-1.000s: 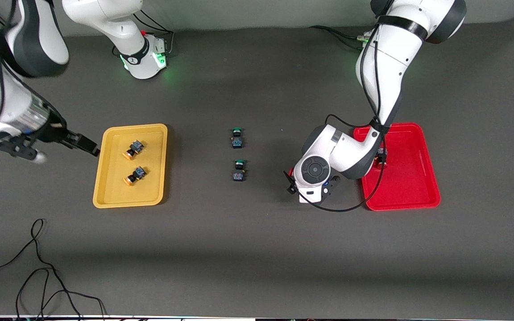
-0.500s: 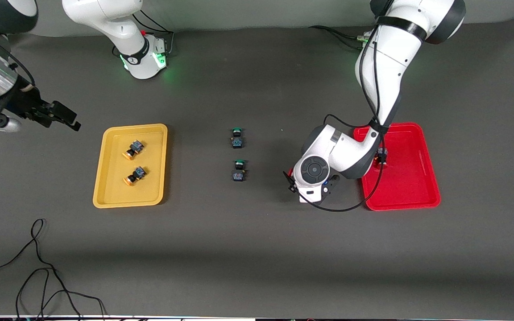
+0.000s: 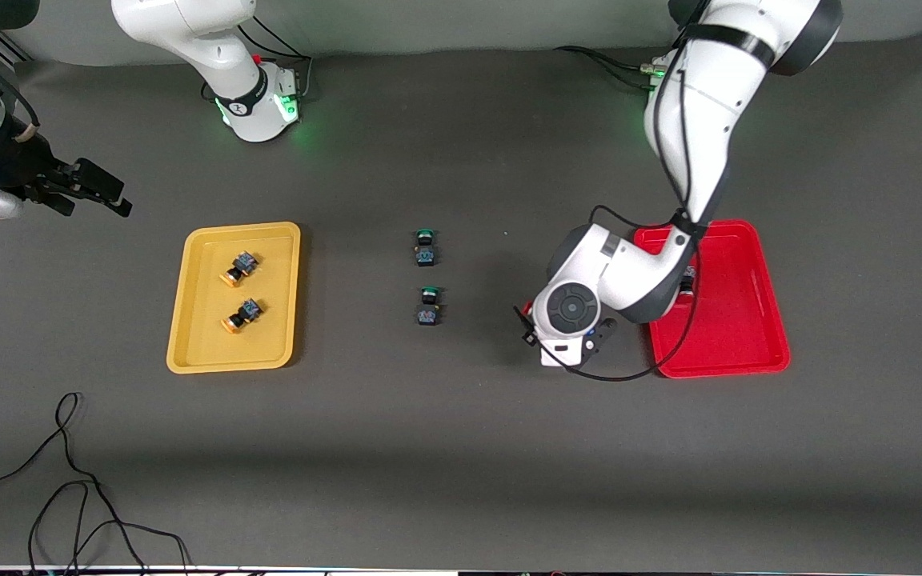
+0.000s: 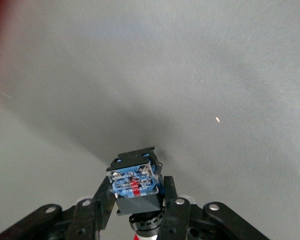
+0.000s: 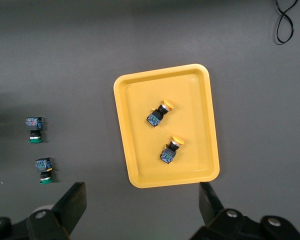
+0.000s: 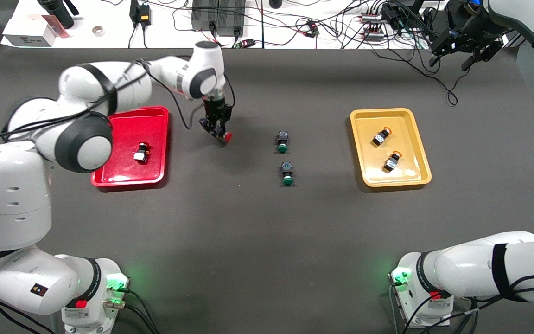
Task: Place red and yellow buttons in trays
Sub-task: 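Carry the second red button into the red tray and open the left gripper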
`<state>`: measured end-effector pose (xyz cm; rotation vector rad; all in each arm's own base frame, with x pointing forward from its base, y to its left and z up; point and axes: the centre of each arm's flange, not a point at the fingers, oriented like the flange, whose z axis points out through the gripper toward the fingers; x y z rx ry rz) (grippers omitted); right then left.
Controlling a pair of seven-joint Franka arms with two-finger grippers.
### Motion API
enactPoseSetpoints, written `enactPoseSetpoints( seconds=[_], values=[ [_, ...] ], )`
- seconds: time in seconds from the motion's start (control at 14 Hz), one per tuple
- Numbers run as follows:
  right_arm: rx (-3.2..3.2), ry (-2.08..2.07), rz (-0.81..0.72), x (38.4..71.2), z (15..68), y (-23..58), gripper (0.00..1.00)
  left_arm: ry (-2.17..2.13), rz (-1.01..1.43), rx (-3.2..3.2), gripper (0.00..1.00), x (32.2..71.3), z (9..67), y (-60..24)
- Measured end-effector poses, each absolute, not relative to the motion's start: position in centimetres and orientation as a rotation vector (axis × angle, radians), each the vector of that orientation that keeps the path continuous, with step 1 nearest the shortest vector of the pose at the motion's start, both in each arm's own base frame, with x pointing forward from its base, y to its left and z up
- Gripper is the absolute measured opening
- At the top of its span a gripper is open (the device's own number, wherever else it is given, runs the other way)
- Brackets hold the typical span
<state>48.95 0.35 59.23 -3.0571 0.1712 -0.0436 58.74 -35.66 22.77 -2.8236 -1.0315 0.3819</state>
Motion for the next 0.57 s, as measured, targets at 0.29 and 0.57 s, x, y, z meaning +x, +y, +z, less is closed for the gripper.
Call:
enactPoseSetpoints(
  seconds=[0.29,0.57],
  values=[
    [-3.074,0.163,-0.062,49.1,59.7,0.2,1.00,-0.459,0.574,-2.972,0.44,60.2,31.2,-27.2],
    [-3.110,0.136,-0.017,49.9,58.1,0.9,1.00,-0.015,0.707,-3.027,0.44,60.0,30.6,-11.6]
  ],
)
